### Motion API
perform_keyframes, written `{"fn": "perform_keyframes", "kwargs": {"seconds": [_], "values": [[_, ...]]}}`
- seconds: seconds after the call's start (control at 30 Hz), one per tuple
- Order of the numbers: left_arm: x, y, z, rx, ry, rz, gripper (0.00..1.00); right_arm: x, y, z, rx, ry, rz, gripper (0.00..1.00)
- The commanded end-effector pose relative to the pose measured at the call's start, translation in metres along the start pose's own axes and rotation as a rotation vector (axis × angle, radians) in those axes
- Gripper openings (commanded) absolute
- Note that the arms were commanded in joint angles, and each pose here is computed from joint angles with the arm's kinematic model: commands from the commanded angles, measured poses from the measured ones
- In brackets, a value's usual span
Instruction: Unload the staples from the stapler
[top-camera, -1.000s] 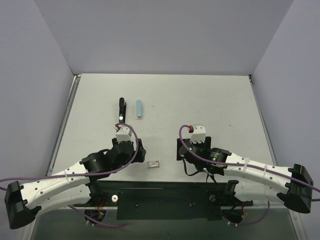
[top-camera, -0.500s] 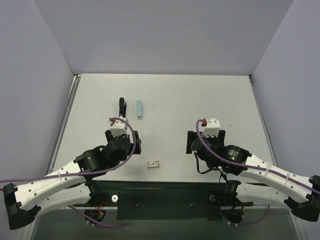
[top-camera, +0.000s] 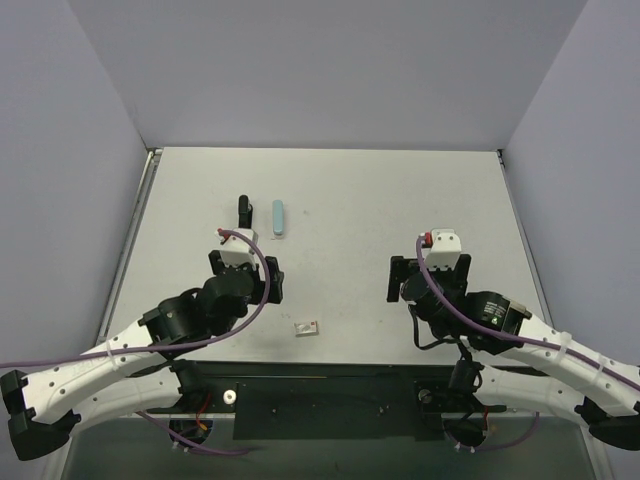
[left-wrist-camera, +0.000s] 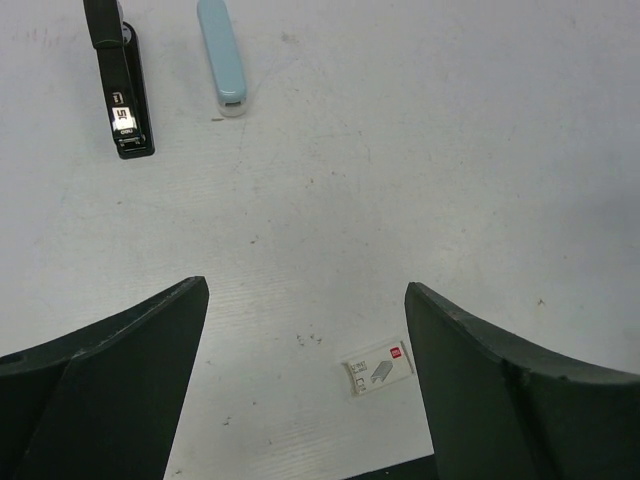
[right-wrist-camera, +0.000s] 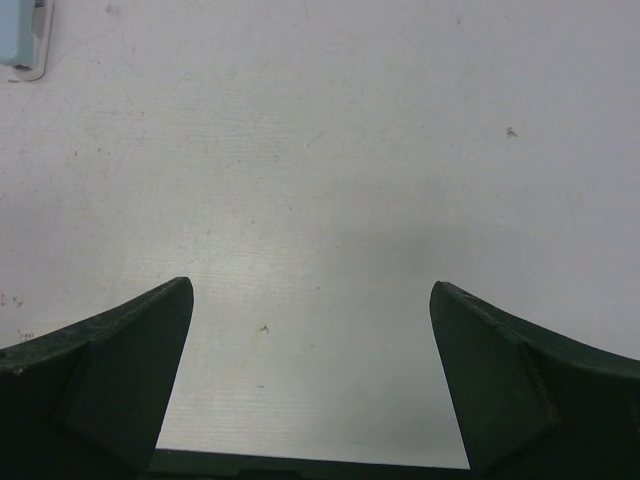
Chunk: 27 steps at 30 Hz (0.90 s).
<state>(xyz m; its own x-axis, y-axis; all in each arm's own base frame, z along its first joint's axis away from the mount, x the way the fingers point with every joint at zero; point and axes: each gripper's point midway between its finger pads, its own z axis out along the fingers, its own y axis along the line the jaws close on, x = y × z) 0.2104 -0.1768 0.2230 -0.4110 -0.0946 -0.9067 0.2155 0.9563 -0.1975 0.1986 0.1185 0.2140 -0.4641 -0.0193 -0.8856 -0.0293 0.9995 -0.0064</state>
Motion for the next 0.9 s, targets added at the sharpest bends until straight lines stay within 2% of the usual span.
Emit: {"fn": "perform_keyframes", "kwargs": {"seconds": [0.0,0.87], "values": [[-0.030,-0.011,-0.007,0.039,-0.065,-0.029,0.91,-0.018,-0.013,-0.006,0.049,-0.040,-0.038,1.00],[-0.030,-0.006,-0.005,0.018,-0.077,-0.011,0.93,-0.028,-0.004,-0.004,0.050,-0.025,-0.114,1.00]]}}
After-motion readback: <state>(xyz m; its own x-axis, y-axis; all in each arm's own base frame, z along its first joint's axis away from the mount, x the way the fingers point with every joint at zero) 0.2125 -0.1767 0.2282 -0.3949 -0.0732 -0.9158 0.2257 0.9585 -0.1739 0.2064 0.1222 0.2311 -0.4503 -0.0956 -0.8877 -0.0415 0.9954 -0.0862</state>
